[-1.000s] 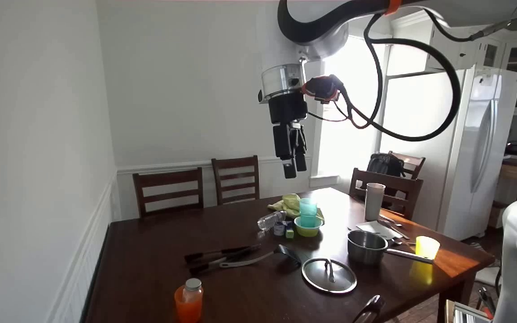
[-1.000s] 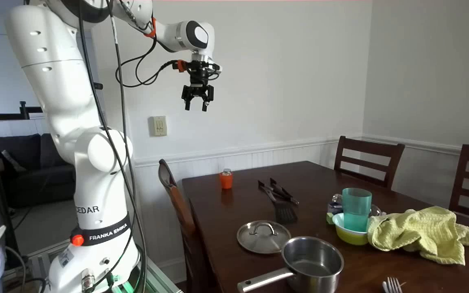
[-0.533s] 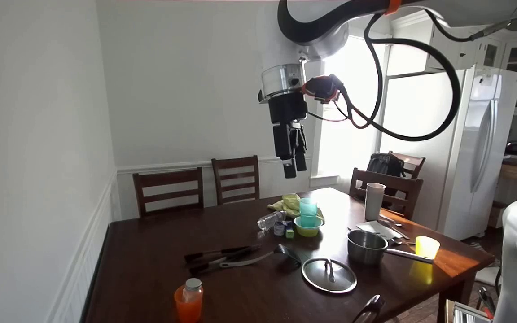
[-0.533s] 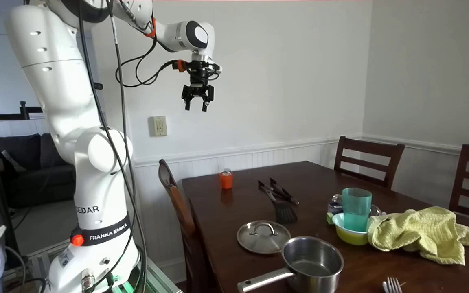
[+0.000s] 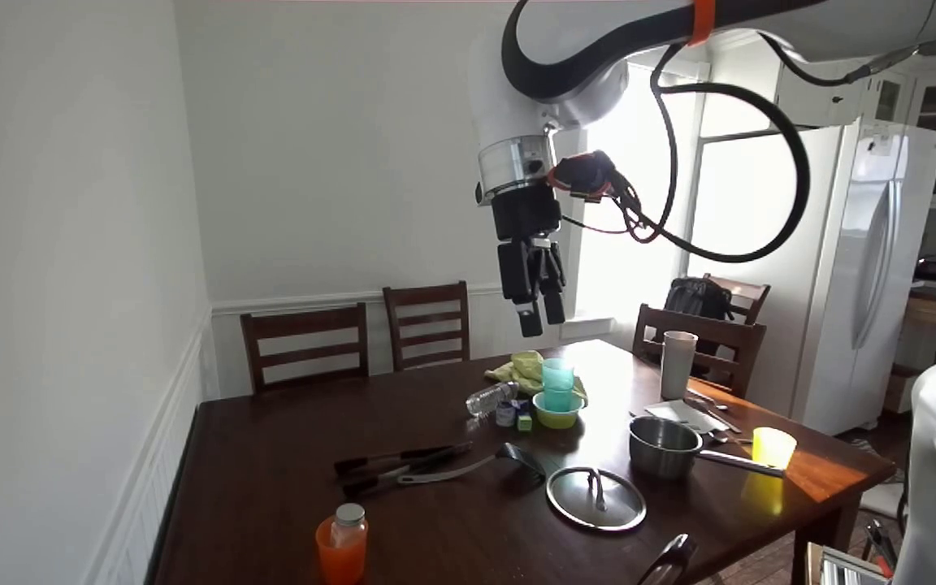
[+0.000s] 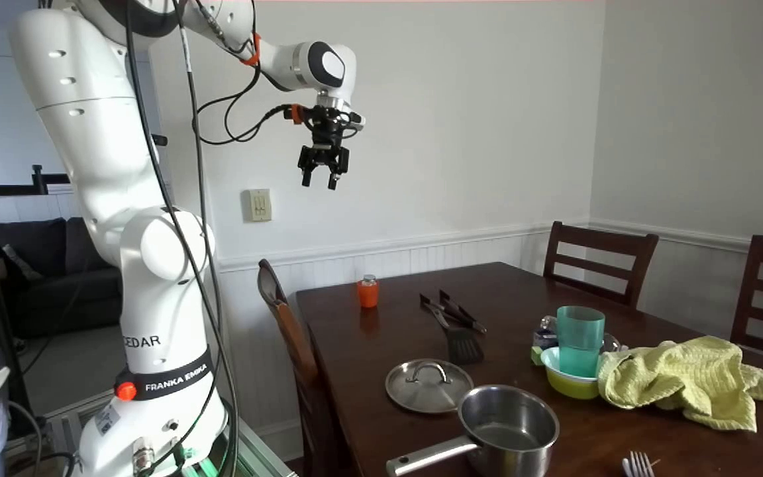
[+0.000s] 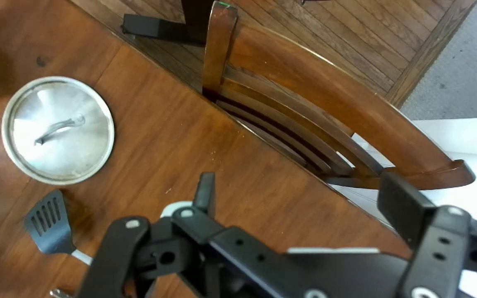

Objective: Put the silver lid on the silver pot.

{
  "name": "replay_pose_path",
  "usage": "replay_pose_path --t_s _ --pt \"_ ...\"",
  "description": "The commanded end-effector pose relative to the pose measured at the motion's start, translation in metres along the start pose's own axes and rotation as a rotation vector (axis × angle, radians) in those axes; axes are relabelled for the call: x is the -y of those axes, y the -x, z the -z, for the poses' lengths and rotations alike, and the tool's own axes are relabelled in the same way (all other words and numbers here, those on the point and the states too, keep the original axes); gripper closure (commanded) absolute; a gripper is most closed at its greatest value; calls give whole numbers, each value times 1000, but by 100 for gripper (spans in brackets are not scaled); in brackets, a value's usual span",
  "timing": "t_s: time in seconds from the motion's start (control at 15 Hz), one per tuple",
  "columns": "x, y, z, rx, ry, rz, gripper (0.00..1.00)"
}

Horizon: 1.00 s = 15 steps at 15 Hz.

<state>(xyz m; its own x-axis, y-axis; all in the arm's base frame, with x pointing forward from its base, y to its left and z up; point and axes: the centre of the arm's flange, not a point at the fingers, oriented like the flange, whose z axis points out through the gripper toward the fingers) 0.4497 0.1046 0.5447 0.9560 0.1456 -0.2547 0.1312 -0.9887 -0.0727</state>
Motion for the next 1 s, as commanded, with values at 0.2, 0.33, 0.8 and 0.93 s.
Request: replay_pose_path --t_s 0.2,0.33,0.8,0.93 --pt "-80 16 -75 36 -22 -362 0" --pt "-99 16 -94 7 -42 -465 0" --pt "-144 33 -141 -95 10 -774 0" --pt "-155 44 -156 -105 -5 -837 0"
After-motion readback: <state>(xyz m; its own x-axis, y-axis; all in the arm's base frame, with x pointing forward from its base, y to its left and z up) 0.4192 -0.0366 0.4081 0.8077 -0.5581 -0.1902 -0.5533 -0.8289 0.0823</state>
